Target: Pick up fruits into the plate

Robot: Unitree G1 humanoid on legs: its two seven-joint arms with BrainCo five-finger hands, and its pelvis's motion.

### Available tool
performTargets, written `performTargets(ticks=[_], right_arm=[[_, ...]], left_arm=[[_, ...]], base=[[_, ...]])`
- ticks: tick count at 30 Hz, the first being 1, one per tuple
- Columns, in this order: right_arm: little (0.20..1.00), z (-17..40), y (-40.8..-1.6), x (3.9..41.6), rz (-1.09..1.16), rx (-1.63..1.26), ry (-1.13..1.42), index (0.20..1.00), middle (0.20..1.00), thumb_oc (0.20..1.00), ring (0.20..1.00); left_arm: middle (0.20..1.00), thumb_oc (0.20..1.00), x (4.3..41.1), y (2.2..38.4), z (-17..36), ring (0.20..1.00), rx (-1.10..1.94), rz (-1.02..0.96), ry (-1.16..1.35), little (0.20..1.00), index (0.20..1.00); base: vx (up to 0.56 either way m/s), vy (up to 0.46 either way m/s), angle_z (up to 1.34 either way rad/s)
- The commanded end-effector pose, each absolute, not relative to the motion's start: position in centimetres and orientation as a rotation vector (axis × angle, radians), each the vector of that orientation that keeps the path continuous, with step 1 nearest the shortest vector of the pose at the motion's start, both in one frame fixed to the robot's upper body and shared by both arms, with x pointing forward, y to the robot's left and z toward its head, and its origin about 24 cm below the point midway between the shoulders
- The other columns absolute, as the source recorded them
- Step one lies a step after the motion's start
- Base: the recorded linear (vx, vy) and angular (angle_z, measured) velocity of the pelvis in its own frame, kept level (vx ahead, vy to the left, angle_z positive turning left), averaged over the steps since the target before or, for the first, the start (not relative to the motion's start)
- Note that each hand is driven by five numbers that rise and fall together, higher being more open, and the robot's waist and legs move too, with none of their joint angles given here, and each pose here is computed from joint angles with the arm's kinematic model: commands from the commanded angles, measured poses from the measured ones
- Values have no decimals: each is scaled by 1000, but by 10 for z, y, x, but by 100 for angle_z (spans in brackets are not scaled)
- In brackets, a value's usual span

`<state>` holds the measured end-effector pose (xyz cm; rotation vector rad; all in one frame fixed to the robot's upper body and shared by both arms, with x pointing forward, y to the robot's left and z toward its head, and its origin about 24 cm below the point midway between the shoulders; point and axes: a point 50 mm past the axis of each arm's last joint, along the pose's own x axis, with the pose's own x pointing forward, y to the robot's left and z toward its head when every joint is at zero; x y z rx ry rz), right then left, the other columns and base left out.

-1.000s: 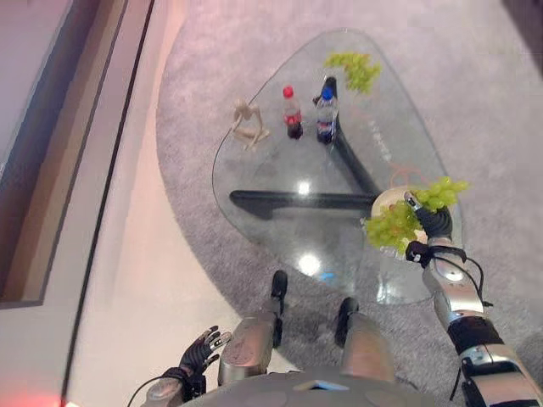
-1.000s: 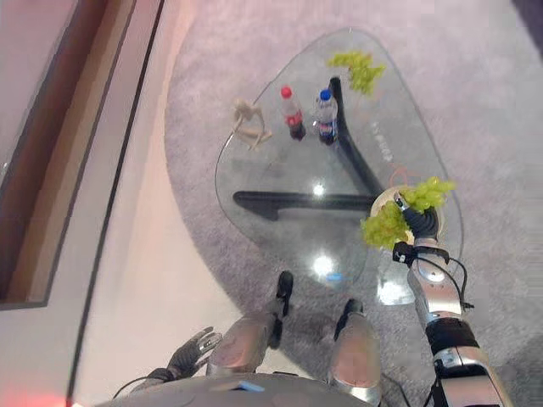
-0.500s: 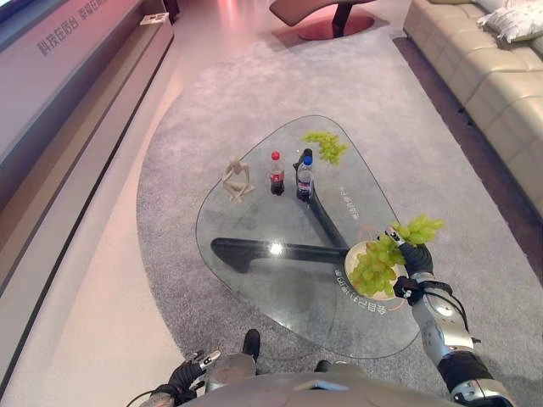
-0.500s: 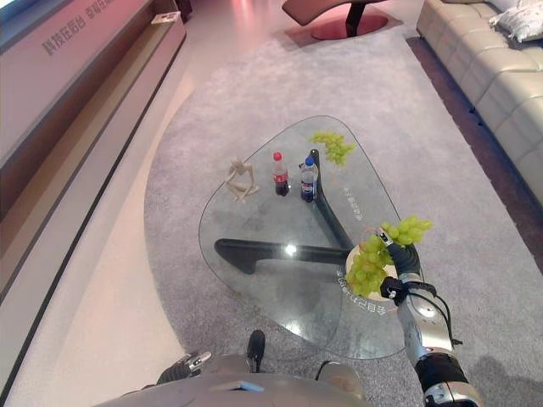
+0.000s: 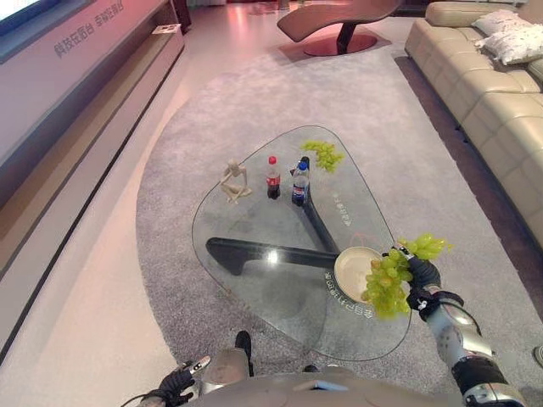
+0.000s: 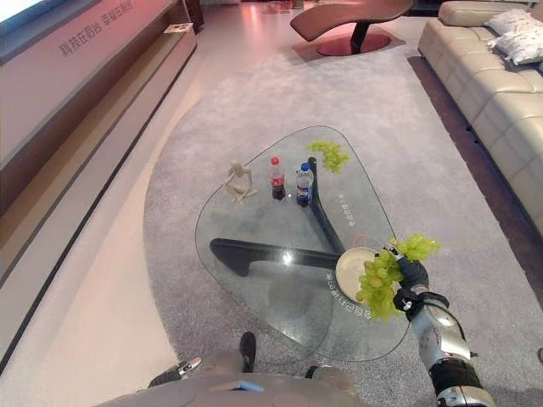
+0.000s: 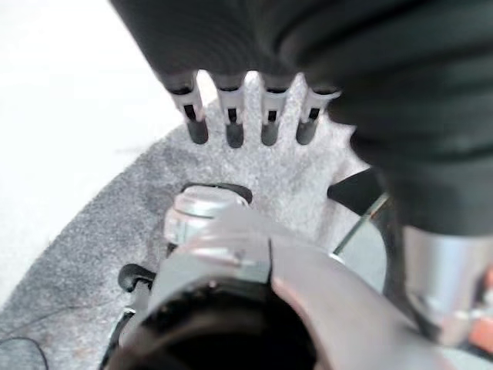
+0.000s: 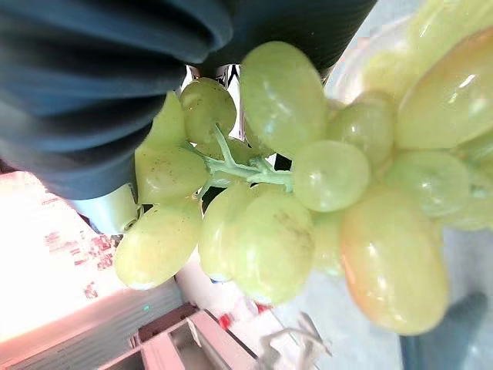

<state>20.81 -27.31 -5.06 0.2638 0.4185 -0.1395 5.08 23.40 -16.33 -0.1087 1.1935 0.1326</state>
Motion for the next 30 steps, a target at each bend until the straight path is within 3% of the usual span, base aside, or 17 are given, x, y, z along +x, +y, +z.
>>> performTargets(ticks=[1, 5, 11, 21, 30], right_arm=[[200, 36, -249, 248, -185, -432, -257, 200, 200, 200, 200], [200, 75, -247, 279, -200, -415, -284, 200, 200, 200, 200], [200, 87, -219, 294, -164, -400, -336, 200, 200, 200, 200], [200, 45, -166, 274, -144, -458, -339, 200, 200, 200, 200], [200, 5, -170, 245, -85, -520, -230, 200, 200, 200, 200]], left_arm=[[1000, 1000, 56, 236, -163, 1000, -89, 133, 1178, 1000, 1000], [1000, 1000, 60, 235, -162, 1000, -70, 123, 1175, 1000, 1000], [1000, 1000, 88, 242, -155, 1000, -43, 130, 1097, 1000, 1000], [1000, 1000, 129, 234, -145, 1000, -46, 89, 1015, 1000, 1000], [1000, 1000, 126, 230, -146, 1000, -96, 144, 997, 1000, 1000]], base=[[84, 43, 4], [39, 104, -5], [-29, 83, -12], [75, -277, 10], [17, -436, 20]])
